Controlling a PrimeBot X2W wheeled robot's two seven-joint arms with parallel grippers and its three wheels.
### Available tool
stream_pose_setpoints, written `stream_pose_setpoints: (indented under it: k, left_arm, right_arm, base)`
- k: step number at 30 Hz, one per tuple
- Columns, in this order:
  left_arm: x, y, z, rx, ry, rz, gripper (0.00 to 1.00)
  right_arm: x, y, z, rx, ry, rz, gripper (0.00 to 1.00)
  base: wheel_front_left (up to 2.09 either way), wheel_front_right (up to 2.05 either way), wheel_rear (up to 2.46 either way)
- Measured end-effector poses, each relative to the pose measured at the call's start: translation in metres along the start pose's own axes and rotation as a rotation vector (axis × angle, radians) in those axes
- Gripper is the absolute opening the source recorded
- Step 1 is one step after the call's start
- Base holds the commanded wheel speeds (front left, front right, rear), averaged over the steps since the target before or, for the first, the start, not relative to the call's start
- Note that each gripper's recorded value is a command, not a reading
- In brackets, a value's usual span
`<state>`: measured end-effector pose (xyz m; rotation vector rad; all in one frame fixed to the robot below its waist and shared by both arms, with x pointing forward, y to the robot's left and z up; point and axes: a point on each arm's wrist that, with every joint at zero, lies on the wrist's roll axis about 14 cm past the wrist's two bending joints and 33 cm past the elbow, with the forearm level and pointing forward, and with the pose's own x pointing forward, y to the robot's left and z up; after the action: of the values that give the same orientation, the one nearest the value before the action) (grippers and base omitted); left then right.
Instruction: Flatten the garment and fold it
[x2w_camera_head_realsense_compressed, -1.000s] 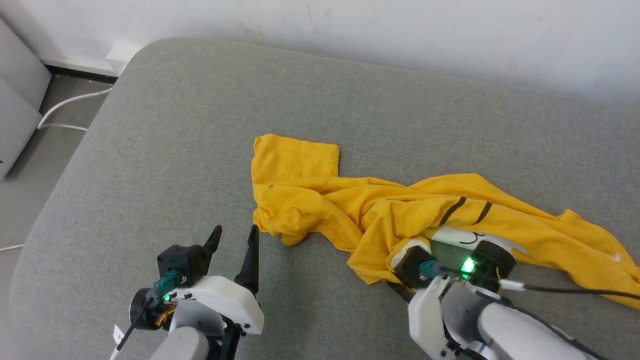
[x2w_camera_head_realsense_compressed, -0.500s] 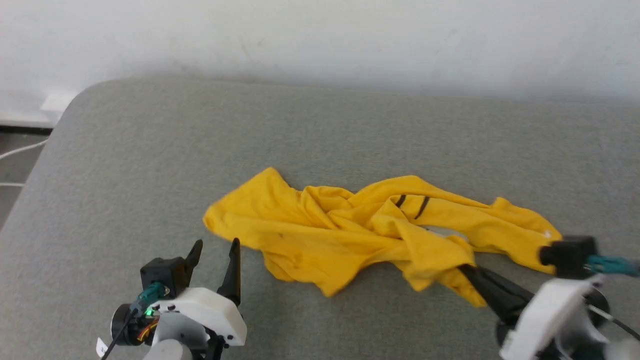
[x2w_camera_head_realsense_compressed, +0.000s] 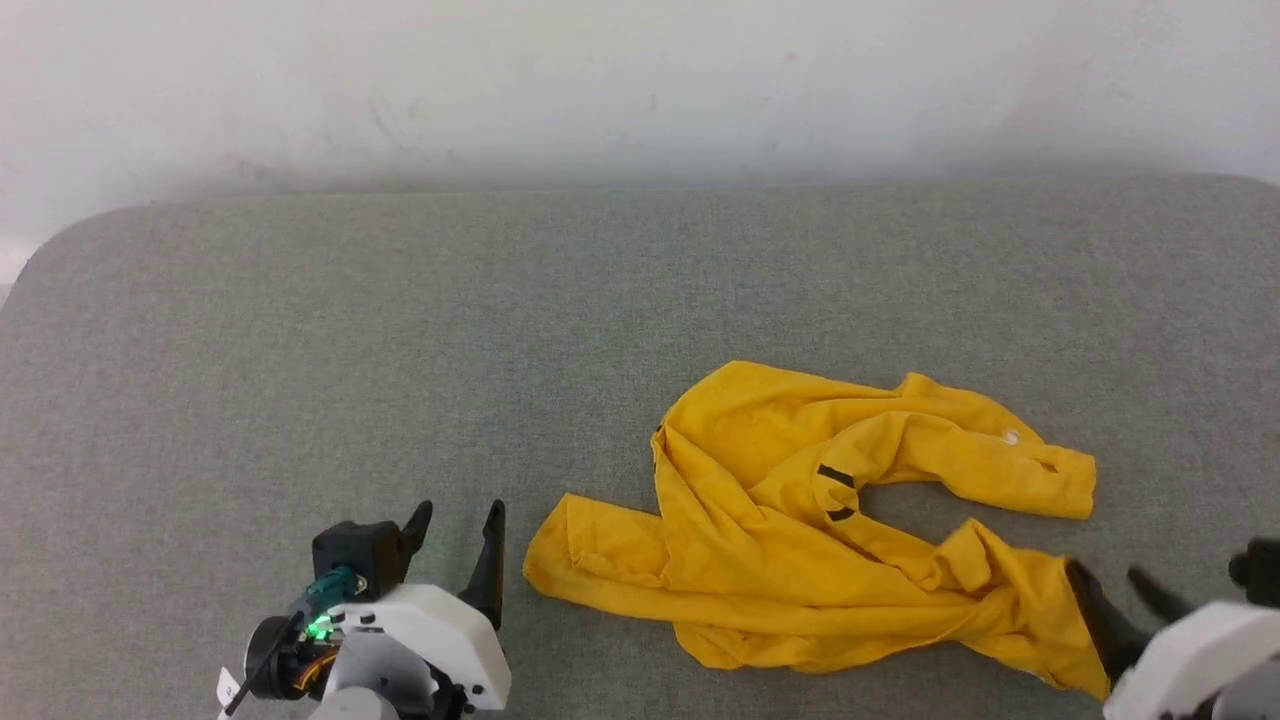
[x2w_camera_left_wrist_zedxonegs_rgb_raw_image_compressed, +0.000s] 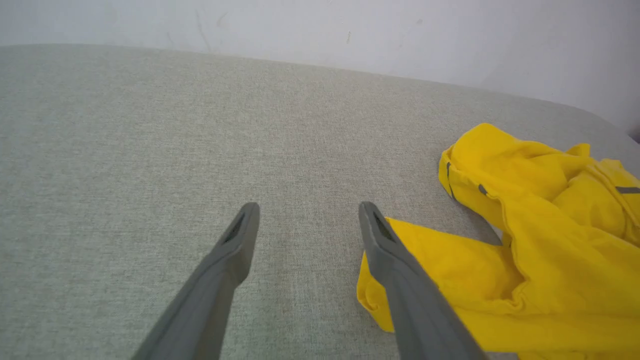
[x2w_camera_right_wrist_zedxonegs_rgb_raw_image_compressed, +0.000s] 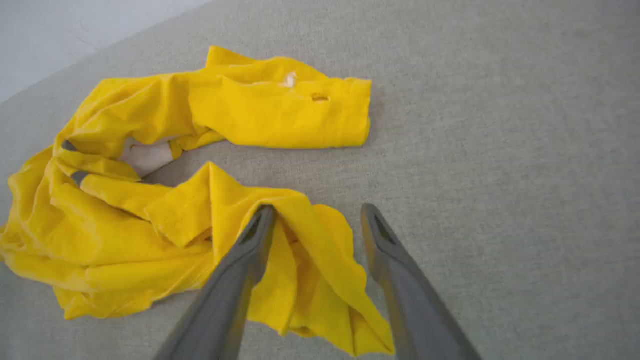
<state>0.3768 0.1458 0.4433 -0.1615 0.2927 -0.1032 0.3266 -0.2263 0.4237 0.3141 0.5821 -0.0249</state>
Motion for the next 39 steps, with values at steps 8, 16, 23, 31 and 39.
stream_pose_setpoints:
  k: [8,16,23,31,39]
  left_arm:
    - [-0.005,-0.03,-0.026,-0.005,0.167,-0.116,1.0]
    - [-0.005,-0.039,-0.063,0.031,0.373,-0.137,1.0]
    - [0.014,-0.042,-0.07,0.086,0.43,-0.161,0.0]
    - [0.017,0.004,-0.033,0.001,0.236,0.002,0.0]
    - [-0.025,0.077,0.022,-0.059,0.025,0.245,0.0]
  right_arm:
    - [-0.008,0.041,0.079,-0.181,-0.32,0.087,1.0]
    - [-0.004,0.06,0.087,-0.242,-0.369,0.122,1.0]
    - [0.007,0.057,0.069,-0.266,-0.299,0.121,1.0]
    - [0.016,0.058,0.056,-0.294,-0.232,0.135,1.0]
    - [0.026,0.076,0.04,-0.354,-0.128,0.193,1.0]
  base:
    - [0.0,0.0,0.0]
    - [0.0,0.0,0.0]
    - [0.0,0.0,0.0]
    - [0.0,0.0,0.0]
    - [0.0,0.0,0.0]
